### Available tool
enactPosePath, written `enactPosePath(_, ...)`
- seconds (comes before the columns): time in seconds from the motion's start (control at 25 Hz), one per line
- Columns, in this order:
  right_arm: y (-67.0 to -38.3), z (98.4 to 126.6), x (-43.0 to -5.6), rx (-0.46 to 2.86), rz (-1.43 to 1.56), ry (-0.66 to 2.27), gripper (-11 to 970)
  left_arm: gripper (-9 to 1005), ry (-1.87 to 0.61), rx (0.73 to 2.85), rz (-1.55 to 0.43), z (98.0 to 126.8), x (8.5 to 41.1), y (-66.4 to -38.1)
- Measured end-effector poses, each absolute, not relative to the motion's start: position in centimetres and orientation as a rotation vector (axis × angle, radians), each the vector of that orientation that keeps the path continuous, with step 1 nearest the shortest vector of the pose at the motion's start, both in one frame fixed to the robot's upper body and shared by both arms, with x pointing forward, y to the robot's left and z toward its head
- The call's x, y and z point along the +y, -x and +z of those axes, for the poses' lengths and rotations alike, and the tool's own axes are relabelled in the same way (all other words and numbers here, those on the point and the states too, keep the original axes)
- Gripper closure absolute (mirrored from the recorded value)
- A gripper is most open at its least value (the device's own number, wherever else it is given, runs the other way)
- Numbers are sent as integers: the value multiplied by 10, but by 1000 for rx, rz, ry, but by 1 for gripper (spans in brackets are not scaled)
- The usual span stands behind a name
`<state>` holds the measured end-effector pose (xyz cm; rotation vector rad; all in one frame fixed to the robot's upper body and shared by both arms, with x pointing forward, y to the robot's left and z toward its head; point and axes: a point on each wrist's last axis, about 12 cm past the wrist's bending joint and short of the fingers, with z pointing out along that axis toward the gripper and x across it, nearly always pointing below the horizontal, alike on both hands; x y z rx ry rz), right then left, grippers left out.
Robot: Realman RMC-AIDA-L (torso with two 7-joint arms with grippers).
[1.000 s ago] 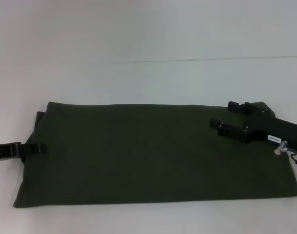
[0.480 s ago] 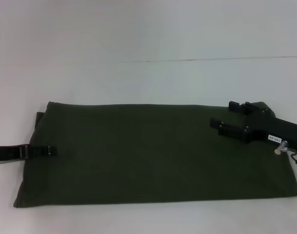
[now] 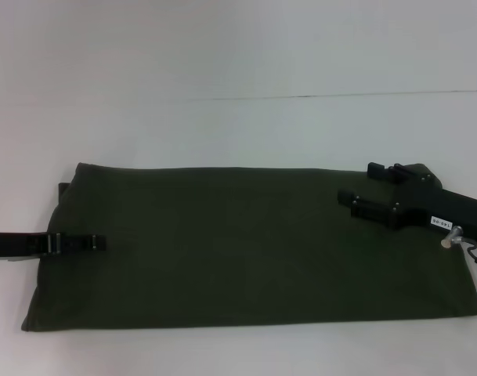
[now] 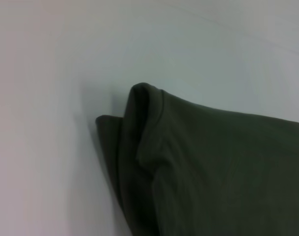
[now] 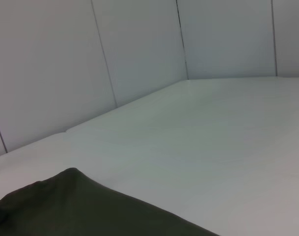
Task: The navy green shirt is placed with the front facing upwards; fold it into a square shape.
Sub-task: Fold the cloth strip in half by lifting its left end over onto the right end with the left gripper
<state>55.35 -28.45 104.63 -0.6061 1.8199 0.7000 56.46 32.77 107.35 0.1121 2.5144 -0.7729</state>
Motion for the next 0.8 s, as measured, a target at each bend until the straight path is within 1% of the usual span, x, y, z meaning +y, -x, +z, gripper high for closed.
enactPosePath(0.32, -553, 1046, -285, 1821, 699, 601, 73, 199, -130, 2509, -768, 1074, 325, -566)
enactPosePath(0.52, -553, 1046, -286, 1820, 700, 601, 73, 429, -136, 2493, -774, 1076, 324, -567)
enactPosePath(0.76, -552, 1046, -285, 1818, 704, 604, 73, 670, -137, 2485, -777, 1077, 324, -567)
enactPosePath(0.8, -552, 1046, -285, 1818, 704, 604, 73, 698, -136, 2485, -777, 1077, 324, -568)
